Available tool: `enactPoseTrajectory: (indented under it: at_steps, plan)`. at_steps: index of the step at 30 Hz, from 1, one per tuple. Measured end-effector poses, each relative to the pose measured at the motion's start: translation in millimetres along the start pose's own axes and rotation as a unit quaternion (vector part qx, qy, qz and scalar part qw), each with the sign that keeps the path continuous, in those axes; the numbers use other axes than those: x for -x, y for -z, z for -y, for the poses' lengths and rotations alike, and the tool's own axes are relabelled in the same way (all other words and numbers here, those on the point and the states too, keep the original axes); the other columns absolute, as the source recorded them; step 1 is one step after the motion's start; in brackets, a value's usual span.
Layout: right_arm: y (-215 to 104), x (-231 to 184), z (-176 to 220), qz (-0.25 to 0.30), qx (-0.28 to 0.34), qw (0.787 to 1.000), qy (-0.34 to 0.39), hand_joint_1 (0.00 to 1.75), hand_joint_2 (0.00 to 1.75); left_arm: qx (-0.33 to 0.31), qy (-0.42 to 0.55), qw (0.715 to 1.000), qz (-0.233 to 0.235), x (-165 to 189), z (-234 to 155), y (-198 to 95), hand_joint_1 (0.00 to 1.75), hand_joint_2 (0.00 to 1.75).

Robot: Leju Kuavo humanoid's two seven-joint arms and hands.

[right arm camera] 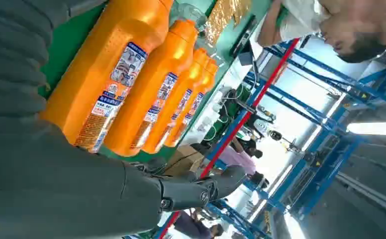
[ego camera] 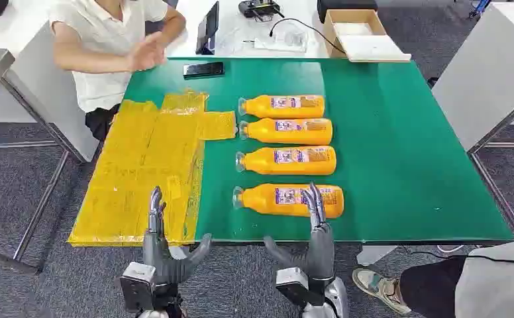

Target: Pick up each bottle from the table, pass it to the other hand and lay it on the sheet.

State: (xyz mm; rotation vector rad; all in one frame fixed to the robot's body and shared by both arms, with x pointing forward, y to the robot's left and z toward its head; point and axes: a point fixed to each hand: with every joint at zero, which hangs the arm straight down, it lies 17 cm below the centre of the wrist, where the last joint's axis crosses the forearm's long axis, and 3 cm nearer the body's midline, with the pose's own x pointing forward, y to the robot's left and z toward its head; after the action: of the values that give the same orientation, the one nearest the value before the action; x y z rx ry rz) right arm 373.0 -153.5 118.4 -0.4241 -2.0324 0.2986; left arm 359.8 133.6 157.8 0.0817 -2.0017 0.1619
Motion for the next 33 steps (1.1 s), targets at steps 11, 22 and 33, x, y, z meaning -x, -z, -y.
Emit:
enactPoseTrajectory:
  at_steps: [11, 22, 33]
  plan:
    - [7.7, 39.9, 15.3, -0.035, -0.04, 0.992, -0.112, 0.0, 1.75, -0.003, 0.008, 1.0, -0.009, 4.4, -3.7, -8.4, 0.0, 1.75]
    - [19.9, 73.9, 38.8, -0.052, -0.057, 0.981, -0.178, 0.0, 1.75, 0.003, 0.003, 1.0, -0.008, 3.3, 0.5, -9.4, 0.0, 1.75]
    - [32.8, 114.0, 51.4, -0.076, -0.101, 0.963, -0.239, 0.0, 1.75, 0.005, -0.001, 1.0, -0.006, 1.5, 3.1, -7.3, 0.0, 1.75]
